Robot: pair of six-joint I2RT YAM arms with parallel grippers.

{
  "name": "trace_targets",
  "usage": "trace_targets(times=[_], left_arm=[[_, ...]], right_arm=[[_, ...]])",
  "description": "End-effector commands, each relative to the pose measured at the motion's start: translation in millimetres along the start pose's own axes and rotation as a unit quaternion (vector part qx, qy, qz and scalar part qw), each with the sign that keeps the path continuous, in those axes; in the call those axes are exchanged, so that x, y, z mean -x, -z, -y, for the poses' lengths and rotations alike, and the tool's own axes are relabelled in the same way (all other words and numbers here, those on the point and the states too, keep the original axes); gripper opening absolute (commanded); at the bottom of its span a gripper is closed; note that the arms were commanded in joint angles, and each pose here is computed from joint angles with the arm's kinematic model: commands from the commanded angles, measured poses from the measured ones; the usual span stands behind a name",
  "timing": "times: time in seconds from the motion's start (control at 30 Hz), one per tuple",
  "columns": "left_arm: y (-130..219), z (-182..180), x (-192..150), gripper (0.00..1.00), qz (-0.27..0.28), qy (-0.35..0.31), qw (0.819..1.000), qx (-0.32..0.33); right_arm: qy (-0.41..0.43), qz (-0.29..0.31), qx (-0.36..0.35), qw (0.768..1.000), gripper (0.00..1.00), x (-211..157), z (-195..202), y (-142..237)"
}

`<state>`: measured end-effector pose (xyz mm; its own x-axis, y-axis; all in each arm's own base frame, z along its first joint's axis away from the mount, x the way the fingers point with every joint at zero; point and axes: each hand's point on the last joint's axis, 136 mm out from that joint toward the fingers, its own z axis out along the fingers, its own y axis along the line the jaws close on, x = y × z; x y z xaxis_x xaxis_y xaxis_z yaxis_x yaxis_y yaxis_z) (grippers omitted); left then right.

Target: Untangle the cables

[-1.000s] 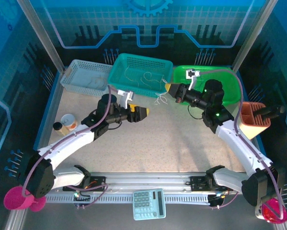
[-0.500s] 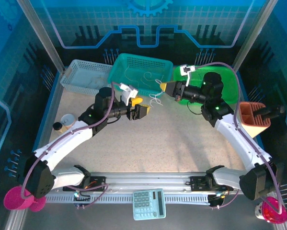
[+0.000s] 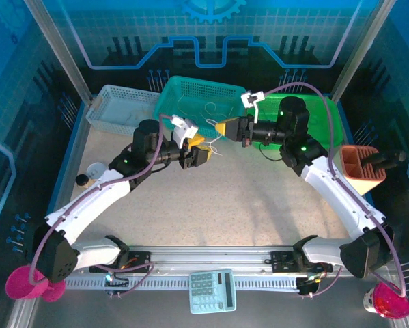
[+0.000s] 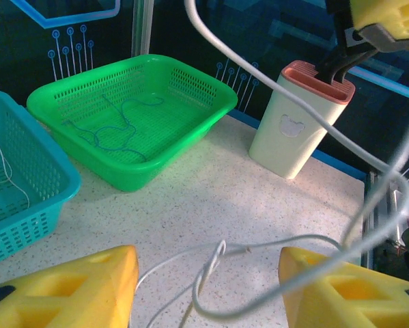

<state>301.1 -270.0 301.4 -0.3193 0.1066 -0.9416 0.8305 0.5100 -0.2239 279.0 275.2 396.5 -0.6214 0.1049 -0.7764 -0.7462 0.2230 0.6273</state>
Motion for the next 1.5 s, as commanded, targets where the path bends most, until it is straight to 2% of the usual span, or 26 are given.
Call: trace_targets(times=[0.0,0.23,0.43,0.5,0.67,0.8,0.83,0.9,0.97,1.07,1.3,1.47], left_arm=[[11.3,11.6,22.0,0.53,0.022,-0.031,0.999,-0.018],[14.2,21.8,26.7,0.32,0.025,-0.031,0.998,-0.043],[11.2,20.8,25.2,0.31,0.023,-0.027,0.998,-0.046],[9.6,21.4,24.9,0.28,0.022,-0.025,0.998,-0.049],[6.8,20.6,23.5,0.0,0.019,-0.017,0.998,-0.053],[7.3,18.3,26.5,0.0,0.024,-0.003,0.999,-0.046],[7.6,16.6,29.9,0.0,0.028,0.005,0.999,-0.04],[8.8,11.6,37.9,0.0,0.036,0.031,0.999,-0.024],[9.2,6.5,47.0,0.0,0.035,0.065,0.997,-0.013],[5.1,3.7,57.5,0.0,0.019,0.116,0.993,-0.014],[-2.4,-2.1,76.4,0.0,0.023,0.201,0.979,-0.018],[-4.5,-5.9,86.5,0.0,0.046,0.249,0.967,-0.022]], right_arm=[[0.011,-0.016,0.018,1.0,0.0,-0.8,-10.9,-3.9],[0.011,-0.018,0.022,1.0,0.0,-0.7,-11.7,-7.3],[0.008,-0.018,0.022,1.0,0.0,-0.7,-10.4,-8.8],[0.008,-0.017,0.022,1.0,0.0,0.1,-9.7,-9.0],[0.007,-0.015,0.019,1.0,0.0,1.2,-7.0,-10.7],[0.002,-0.002,-0.01,1.0,0.0,3.8,8.2,-8.7],[-0.004,0.004,-0.025,1.0,0.04,4.0,17.3,-6.9],[-0.015,0.017,-0.058,0.998,0.23,3.9,36.1,-1.0],[-0.027,0.032,-0.084,0.996,0.48,1.8,53.6,7.4],[-0.037,0.053,-0.114,0.991,0.64,-4.2,71.6,20.3],[-0.034,0.079,-0.167,0.982,0.76,-29.0,88.9,44.1],[-0.034,0.094,-0.164,0.981,0.78,-46.0,89.3,51.7]])
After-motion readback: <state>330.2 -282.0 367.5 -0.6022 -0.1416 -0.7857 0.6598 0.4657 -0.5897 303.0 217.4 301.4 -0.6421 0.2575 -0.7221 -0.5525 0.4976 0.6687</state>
